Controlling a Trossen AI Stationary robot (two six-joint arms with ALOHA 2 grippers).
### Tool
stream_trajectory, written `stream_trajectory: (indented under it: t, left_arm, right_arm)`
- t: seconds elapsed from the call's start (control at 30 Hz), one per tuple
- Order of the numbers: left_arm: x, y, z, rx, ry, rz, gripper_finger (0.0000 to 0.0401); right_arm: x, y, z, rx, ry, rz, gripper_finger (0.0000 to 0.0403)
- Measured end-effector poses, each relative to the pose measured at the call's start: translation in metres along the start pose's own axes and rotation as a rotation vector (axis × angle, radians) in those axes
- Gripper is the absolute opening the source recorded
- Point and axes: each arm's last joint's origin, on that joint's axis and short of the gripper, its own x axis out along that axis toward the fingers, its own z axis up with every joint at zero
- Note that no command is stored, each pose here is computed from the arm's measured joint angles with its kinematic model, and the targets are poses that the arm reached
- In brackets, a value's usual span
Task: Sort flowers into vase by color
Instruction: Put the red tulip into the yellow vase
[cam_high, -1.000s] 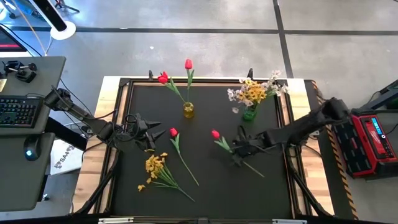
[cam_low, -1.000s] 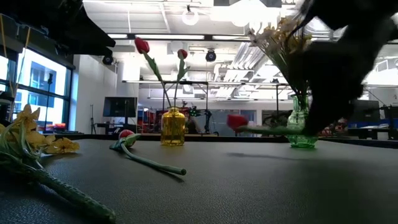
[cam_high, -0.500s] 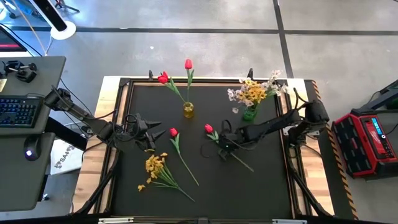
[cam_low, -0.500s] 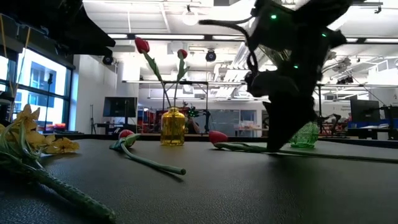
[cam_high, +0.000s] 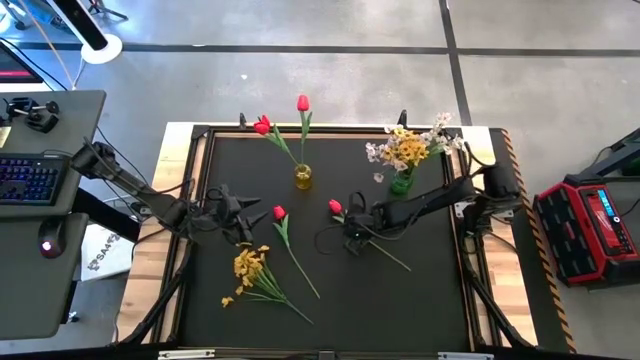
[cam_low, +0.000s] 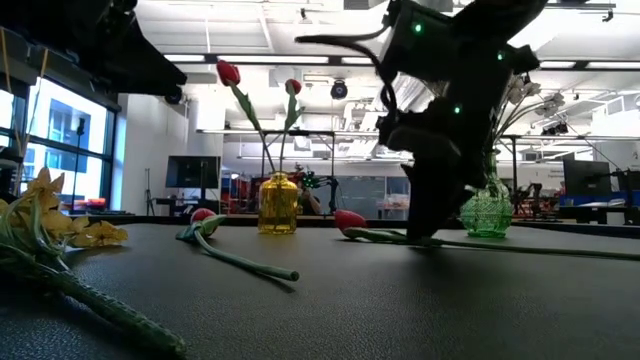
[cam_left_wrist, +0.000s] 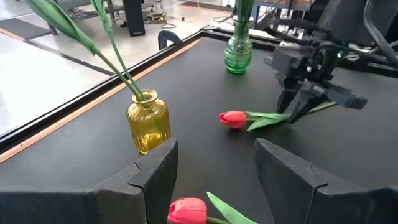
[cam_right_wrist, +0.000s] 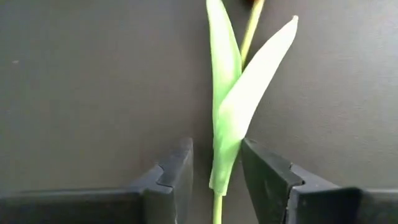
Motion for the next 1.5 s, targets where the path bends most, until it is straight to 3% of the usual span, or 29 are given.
stream_trajectory:
  t: [0.17, 0.37, 0.5, 0.73, 0.93, 1.13, 1.3, 1.5]
  left_arm:
    - [0.002, -0.002, -0.003, 0.013, 0.011, 0.006, 0.0200]
    - [0.002, -0.002, -0.003, 0.012, 0.012, 0.007, 0.0200]
    - [0.002, -0.002, -0.003, 0.012, 0.015, 0.002, 0.0200]
    - [0.002, -0.002, -0.003, 0.013, 0.017, -0.001, 0.0200]
    - [0.002, -0.002, -0.004, 0.017, 0.020, -0.001, 0.0200]
    - [0.002, -0.002, -0.004, 0.026, 0.020, -0.001, 0.0200]
    - [0.002, -0.002, -0.004, 0.030, 0.019, 0.005, 0.0200]
    - [0.002, -0.002, -0.004, 0.037, 0.018, 0.005, 0.0200]
  right_arm:
    - [0.011, 0.002, -0.001, -0.025, 0.002, -0.014, 0.0110]
    - [0.014, -0.001, 0.002, -0.024, 0.002, -0.021, 0.0017]
    - [0.016, 0.000, 0.012, -0.035, -0.080, 0.027, 0.0012]
    - [0.001, 0.012, 0.063, -0.161, -0.558, 0.243, 0.0003]
    - [-0.032, -0.002, 0.111, -0.243, -1.071, 0.339, 0.0001]
    - [-0.060, -0.026, 0.136, -0.292, -1.480, 0.354, 0.0001]
    - [-0.058, -0.047, 0.146, -0.240, -1.665, 0.337, 0.0000]
    - [-0.032, -0.068, 0.165, -0.127, -1.726, 0.356, 0.0000]
